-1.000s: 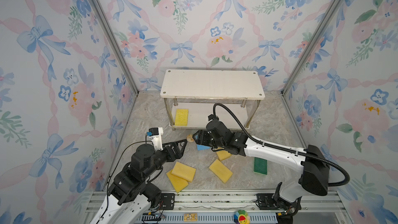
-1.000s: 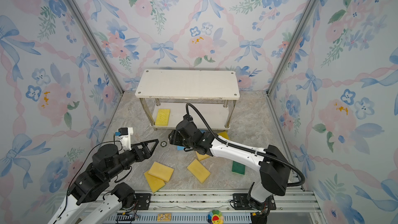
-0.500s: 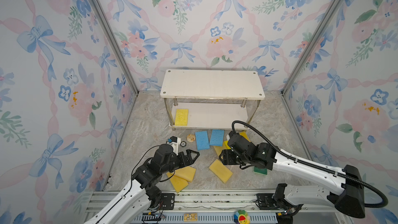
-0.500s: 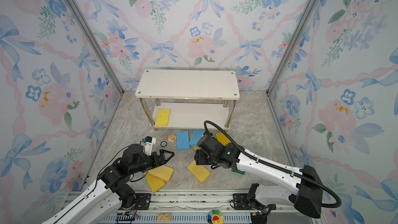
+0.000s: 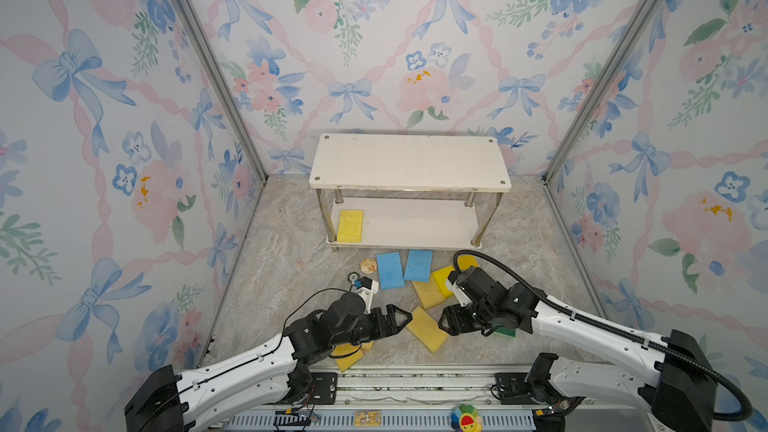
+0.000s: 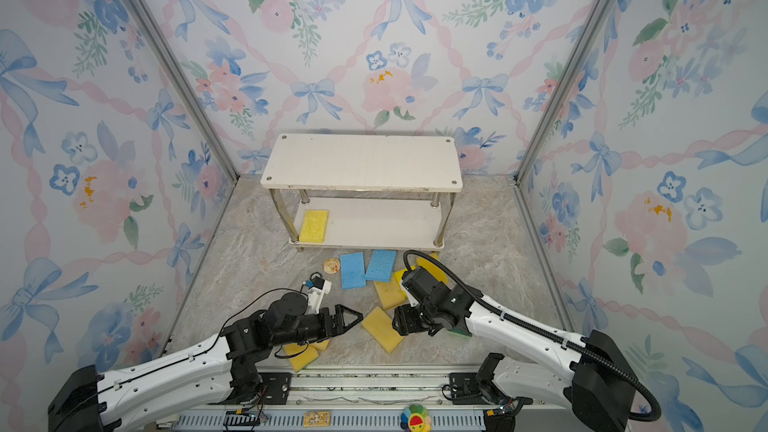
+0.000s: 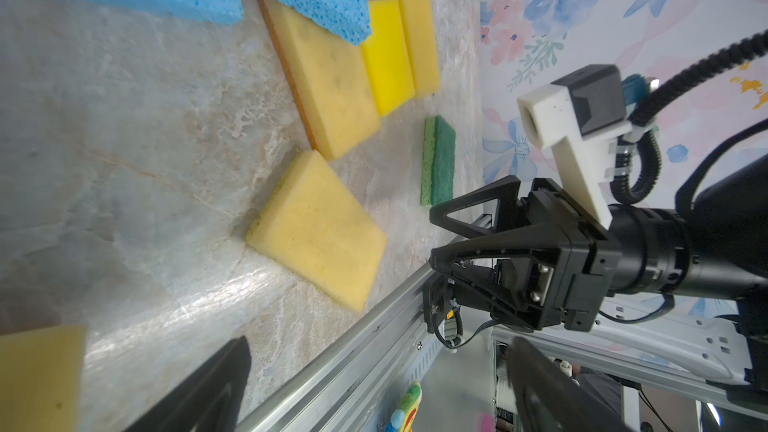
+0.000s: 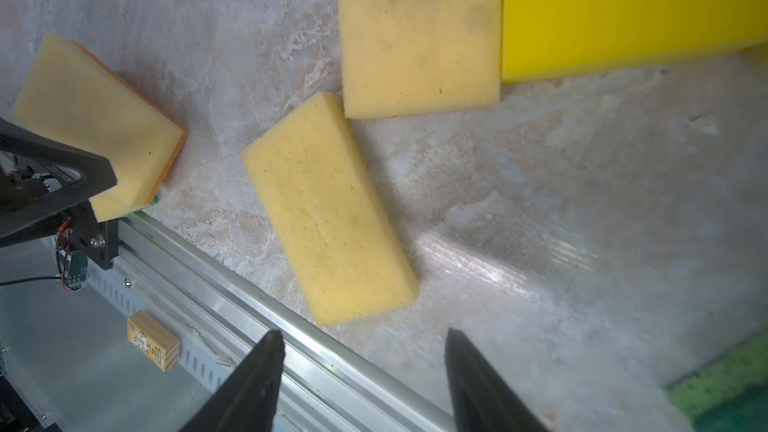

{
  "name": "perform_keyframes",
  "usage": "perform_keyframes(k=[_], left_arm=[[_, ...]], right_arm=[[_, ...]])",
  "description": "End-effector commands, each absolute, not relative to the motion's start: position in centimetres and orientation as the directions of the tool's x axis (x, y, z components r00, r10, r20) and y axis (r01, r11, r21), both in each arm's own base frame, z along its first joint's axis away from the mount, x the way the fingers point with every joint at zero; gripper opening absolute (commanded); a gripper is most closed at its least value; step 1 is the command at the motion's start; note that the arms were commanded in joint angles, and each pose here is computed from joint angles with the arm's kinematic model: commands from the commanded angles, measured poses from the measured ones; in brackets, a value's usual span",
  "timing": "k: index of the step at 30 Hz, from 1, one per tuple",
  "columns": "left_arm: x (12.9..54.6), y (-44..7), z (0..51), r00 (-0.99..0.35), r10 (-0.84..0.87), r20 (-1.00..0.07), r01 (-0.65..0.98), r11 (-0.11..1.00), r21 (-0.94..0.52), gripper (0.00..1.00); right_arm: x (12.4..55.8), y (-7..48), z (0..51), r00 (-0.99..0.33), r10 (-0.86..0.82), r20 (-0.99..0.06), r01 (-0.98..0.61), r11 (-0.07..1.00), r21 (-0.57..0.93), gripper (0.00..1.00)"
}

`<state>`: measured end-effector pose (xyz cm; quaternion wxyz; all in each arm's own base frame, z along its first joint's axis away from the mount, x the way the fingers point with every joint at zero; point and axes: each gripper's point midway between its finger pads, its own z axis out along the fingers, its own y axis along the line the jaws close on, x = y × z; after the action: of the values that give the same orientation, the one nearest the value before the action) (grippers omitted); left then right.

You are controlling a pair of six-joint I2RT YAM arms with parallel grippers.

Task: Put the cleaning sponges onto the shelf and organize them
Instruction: 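Withdraw the right gripper and move both grippers to the pale yellow sponge, then grasp the pale yellow sponge with the right gripper while the left gripper approaches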

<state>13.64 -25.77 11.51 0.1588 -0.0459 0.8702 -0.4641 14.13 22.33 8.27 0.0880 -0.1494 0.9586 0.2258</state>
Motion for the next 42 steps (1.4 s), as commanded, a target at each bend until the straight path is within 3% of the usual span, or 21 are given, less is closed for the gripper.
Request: perform_keyframes(k=[1, 10, 16, 24, 31, 37, 42], left_arm=[[13.9, -26.9, 11.5, -0.946, -0.241, -0.216, 0.054, 0.54, -0.84, 0.98], [13.5, -29.2, 8.8, -0.976, -0.152, -0.156, 0.045, 0.56, -0.827, 0.98], [13.7, -30.0, 7.7, -0.98, -0.134, -0.144, 0.044, 0.565, -0.824, 0.98], [14.0, -30.2, 7.6, -0.98, -0.129, -0.154, 0.055, 0.568, -0.821, 0.98], [14.1, -29.6, 8.2, -0.977, -0.132, -0.166, 0.064, 0.561, -0.825, 0.98], [15.2, -28.7, 10.3, -0.967, -0.142, -0.209, 0.1, 0.546, -0.832, 0.98], [16.7, -27.8, 14.2, -0.948, -0.181, -0.263, 0.153, 0.469, -0.87, 0.98]], right_arm=[[14.5, 23.5, 7.4, -0.917, -0.324, -0.234, -0.397, 0.805, 0.441, 0.65], [15.5, 24.7, 4.1, -0.915, -0.374, -0.152, -0.4, 0.794, 0.457, 0.64], [15.0, 25.3, 3.2, -0.911, -0.392, -0.127, -0.402, 0.775, 0.487, 0.58], [14.6, 24.4, 2.7, -0.919, -0.374, -0.128, -0.388, 0.793, 0.47, 0.22], [14.5, 24.3, 3.9, -0.917, -0.357, -0.177, -0.397, 0.781, 0.482, 0.01], [14.9, 24.9, 7.3, -0.913, -0.318, -0.254, -0.407, 0.749, 0.523, 0.0], [15.3, 25.3, 11.6, -0.914, -0.261, -0.31, -0.4, 0.712, 0.578, 0.0]])
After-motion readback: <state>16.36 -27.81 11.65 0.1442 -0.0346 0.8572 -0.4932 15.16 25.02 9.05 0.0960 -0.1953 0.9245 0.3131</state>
